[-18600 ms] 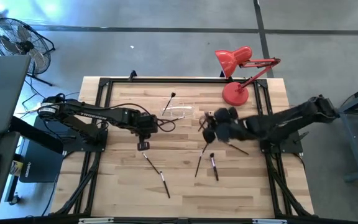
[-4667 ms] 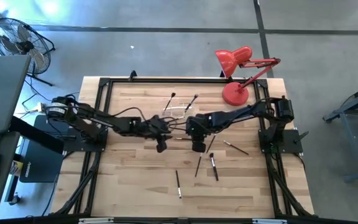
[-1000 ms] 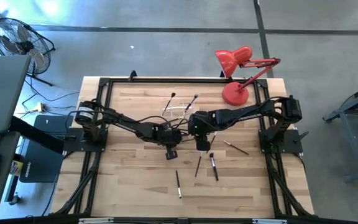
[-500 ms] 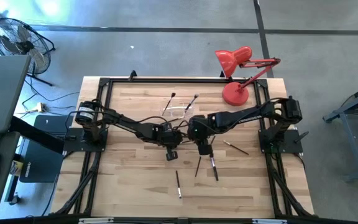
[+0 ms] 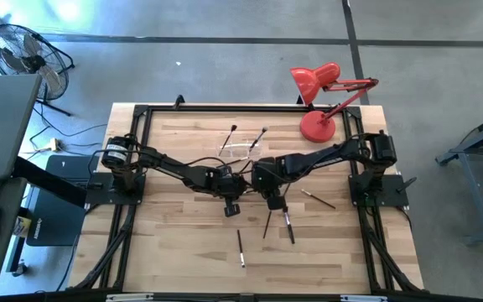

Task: Put items in baskets/containers
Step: Put the black eyeshadow brush into the transparent organizer

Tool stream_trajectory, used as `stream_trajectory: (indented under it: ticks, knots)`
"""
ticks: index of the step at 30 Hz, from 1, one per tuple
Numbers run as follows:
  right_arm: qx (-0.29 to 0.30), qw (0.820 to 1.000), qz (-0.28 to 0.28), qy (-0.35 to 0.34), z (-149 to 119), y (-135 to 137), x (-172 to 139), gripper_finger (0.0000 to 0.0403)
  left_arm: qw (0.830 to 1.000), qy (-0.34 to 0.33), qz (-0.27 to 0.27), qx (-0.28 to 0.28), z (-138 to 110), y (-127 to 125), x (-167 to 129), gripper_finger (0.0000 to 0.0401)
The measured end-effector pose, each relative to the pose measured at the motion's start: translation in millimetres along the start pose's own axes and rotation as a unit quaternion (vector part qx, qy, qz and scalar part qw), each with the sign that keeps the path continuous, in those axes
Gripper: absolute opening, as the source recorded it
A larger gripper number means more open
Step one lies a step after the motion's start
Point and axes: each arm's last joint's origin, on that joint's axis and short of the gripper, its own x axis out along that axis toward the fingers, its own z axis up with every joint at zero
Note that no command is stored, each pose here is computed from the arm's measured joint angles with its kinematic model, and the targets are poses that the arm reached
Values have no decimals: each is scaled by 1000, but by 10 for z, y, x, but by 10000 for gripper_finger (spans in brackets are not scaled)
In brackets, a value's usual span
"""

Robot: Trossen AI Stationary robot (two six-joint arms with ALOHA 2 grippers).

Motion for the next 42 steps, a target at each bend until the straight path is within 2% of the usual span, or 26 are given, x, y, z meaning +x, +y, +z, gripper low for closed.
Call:
stream_trajectory:
  ticks: [8,16,30,38,42]
  knots:
    - [33,999,3,37,-76,-10,-3,69,1000,0,0,1,1,0,0,0]
    - [34,998,17,40,-83,2,-4,11,1000,-1,0,1,1,0,0,0]
    - [49,997,37,39,-88,15,-2,12,1000,-4,-1,0,8,-2,0,6]
    - [80,995,51,35,-82,24,0,9,1000,-1,-5,-5,5,-3,-8,68]
    - [113,991,63,35,-80,34,1,9,1000,16,-2,25,-9,20,-129,94]
